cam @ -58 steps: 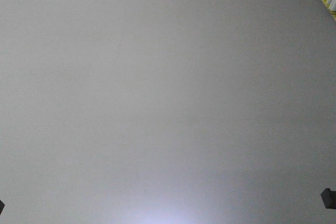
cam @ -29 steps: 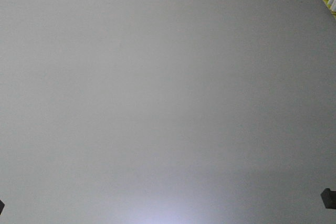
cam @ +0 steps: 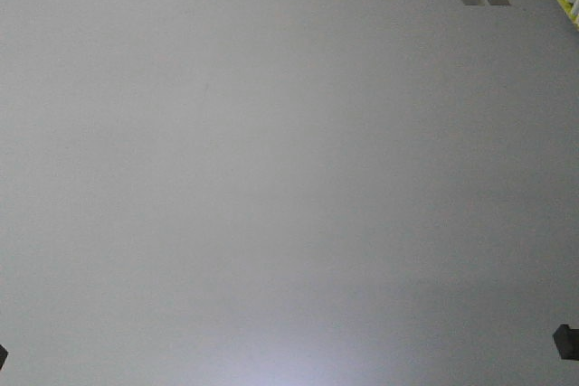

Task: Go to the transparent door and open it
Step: 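Drive the base forward across the grey floor, turning toward the door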

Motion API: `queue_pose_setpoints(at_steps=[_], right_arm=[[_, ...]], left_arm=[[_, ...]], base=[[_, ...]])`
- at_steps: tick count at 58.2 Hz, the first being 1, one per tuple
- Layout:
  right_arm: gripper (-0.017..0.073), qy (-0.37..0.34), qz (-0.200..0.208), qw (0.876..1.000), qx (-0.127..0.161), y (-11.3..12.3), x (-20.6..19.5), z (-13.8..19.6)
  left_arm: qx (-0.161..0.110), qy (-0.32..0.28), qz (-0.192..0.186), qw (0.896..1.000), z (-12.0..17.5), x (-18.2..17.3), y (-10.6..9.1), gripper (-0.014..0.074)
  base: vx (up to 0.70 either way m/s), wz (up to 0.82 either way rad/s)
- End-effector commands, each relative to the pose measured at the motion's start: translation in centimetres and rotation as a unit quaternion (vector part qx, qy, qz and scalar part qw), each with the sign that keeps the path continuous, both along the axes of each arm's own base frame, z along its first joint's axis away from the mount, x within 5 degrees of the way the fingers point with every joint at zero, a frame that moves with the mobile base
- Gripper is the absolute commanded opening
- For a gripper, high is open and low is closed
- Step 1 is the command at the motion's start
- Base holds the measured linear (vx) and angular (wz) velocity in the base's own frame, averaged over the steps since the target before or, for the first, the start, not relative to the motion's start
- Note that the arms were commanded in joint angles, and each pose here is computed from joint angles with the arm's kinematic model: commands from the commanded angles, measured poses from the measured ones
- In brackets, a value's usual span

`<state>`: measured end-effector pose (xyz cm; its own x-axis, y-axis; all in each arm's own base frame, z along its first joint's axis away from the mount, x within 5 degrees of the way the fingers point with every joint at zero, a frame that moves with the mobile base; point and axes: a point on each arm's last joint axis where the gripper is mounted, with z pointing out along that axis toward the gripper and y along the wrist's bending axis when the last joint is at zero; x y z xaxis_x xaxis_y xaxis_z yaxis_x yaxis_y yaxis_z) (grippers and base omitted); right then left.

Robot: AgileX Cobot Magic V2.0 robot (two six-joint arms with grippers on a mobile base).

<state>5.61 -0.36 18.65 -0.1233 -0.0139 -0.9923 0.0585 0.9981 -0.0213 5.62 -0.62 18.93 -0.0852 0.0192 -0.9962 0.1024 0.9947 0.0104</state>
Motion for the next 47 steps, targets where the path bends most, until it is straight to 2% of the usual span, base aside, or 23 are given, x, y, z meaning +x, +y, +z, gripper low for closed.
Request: queue_pose_setpoints(at_steps=[1, 47], right_arm=[[-0.0009, -0.047, -0.001, 0.999, -0.004, -0.01, -0.04, 0.70], [-0.0009, -0.047, -0.001, 0.999, -0.004, -0.01, -0.04, 0.70]], left_arm=[[-0.009, -0.041, 0.003, 0.999, 0.33, 0.00, 0.05, -0.0006], [-0.009, -0.041, 0.003, 0.999, 0.33, 0.00, 0.05, -0.0006]], base=[[0.23, 0.07], [0.25, 0.08]])
